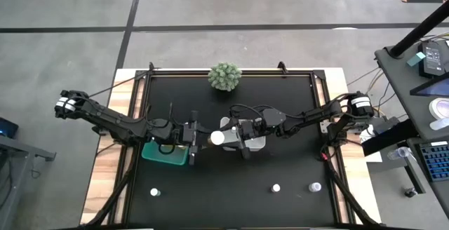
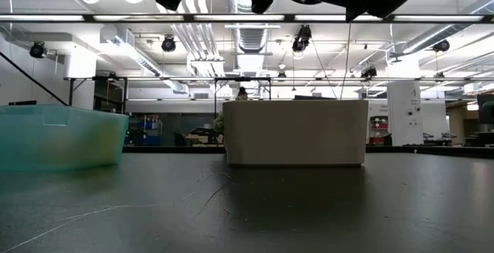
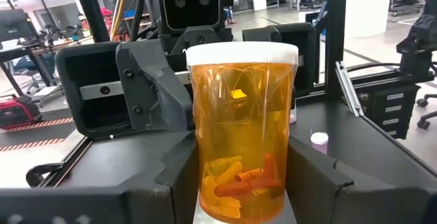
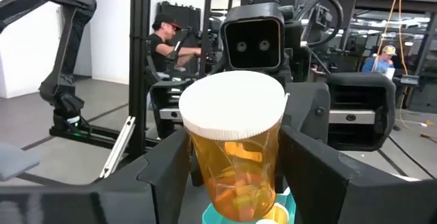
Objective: Pick and place medicine bottles into bin by pill shape (circle, oval)
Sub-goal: Put the orange capsule bottle into the blue bin
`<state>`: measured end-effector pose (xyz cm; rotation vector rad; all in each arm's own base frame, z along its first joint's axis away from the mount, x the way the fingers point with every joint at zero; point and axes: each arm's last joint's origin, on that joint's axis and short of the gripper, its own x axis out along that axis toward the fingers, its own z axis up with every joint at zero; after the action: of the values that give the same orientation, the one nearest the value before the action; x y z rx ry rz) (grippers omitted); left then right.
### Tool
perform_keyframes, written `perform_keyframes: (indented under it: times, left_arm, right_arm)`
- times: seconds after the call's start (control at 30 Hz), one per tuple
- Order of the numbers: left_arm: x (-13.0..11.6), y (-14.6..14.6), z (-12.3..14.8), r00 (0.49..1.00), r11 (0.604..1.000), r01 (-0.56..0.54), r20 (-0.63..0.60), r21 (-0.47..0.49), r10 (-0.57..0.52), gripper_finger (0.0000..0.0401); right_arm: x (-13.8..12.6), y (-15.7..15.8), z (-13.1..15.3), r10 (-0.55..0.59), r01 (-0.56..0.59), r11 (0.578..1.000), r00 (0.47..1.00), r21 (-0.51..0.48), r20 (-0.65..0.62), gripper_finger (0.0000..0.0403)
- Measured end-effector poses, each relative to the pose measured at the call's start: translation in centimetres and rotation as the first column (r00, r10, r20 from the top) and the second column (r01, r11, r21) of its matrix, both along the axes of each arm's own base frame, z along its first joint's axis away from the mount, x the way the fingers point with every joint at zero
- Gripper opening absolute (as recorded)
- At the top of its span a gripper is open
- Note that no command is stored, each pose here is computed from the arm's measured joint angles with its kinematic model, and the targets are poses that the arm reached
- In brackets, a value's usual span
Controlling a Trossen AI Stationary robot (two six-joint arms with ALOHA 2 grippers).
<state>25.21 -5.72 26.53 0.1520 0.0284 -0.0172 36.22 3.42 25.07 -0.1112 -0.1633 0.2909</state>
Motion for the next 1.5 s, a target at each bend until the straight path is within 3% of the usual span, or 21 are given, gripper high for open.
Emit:
perform_keyframes:
  times: [0.63,0.93,1.1,1.3,1.4,1.5]
  left_arm:
    - [0.0,0.0,0.0,1.0,1.0,-0.01,0.004,-0.007,0.01,0.0161]
    - [0.0,0.1,-0.2,1.0,1.0,-0.02,-0.017,-0.005,0.02,0.0246]
    - [-0.2,0.1,-0.8,0.996,1.0,-0.02,-0.092,0.012,0.021,0.0274]
    - [-0.3,0.2,-0.9,0.993,1.0,-0.022,-0.116,-0.002,0.022,0.0276]
    - [-0.2,0.3,-0.7,0.993,1.0,-0.025,-0.116,-0.004,0.024,0.0276]
    - [0.0,0.6,-1.1,0.99,0.999,-0.043,-0.137,-0.021,0.039,0.0276]
  right_arm:
    - [0.1,-0.1,0.0,-0.047,0.047,0.999,0.999,0.004,-0.004,0.0151]
    - [0.1,-0.3,-0.4,-0.063,0.063,0.998,0.997,-0.002,-0.05,0.0151]
    - [-0.3,-1.0,-0.7,-0.07,0.073,0.997,0.98,0.01,-0.188,0.0151]
    - [-0.7,-1.5,-0.9,-0.083,0.097,0.995,0.871,0.004,-0.484,0.0151]
    - [-0.6,-1.5,-0.8,-0.104,0.115,0.993,0.821,-0.017,-0.561,0.0151]
    - [-0.2,-1.5,-0.3,-0.108,0.117,0.993,0.813,-0.02,-0.572,0.0151]
